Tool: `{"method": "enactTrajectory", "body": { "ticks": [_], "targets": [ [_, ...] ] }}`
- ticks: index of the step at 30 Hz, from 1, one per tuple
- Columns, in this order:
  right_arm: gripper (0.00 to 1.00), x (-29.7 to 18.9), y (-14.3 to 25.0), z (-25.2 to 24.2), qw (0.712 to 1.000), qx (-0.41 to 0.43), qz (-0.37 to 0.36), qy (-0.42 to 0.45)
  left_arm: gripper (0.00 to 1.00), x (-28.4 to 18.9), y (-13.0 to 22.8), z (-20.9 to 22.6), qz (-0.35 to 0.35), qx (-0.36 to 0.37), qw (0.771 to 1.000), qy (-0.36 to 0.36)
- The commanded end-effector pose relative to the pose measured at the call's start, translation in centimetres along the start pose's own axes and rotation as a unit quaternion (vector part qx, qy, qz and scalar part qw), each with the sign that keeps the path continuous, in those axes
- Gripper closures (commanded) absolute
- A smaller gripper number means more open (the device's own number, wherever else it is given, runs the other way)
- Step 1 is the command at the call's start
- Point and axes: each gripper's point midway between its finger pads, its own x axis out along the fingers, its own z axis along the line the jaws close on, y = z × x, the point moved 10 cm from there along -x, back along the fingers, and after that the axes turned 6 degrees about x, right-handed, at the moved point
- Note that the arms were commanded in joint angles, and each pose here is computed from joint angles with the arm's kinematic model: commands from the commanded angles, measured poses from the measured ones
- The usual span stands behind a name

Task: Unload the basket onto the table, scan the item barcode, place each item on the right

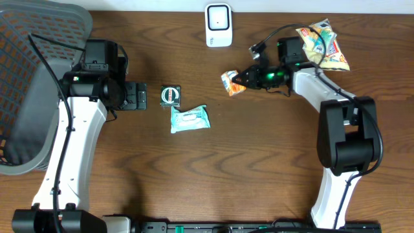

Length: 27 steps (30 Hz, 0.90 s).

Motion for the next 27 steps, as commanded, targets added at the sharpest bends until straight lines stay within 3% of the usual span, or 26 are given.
{"method": "enactTrajectory", "body": {
  "ticks": [1,7,14,27],
  "targets": [
    [0.99,-0.7,-0.1,1.2,0.994,0.035,0.031,-0.098,0.02,0.3,0.1,0.0,0.007,0.004,1.0,-0.004],
    [0.99,-1.0,-0.1,1.7,0.986,0.086,0.05,-0.133,0.02,0.3,0.1,0.0,0.007,0.004,1.0,-0.004],
    [0.99,-1.7,-0.9,3.6,0.97,0.005,0.068,-0.235,0.02,0.3,0.1,0.0,0.007,0.004,1.0,-0.004],
    [0.99,-2.2,-1.8,4.7,0.961,0.041,0.089,-0.259,0.02,0.3,0.1,0.0,0.007,0.004,1.0,-0.004]
  ]
}}
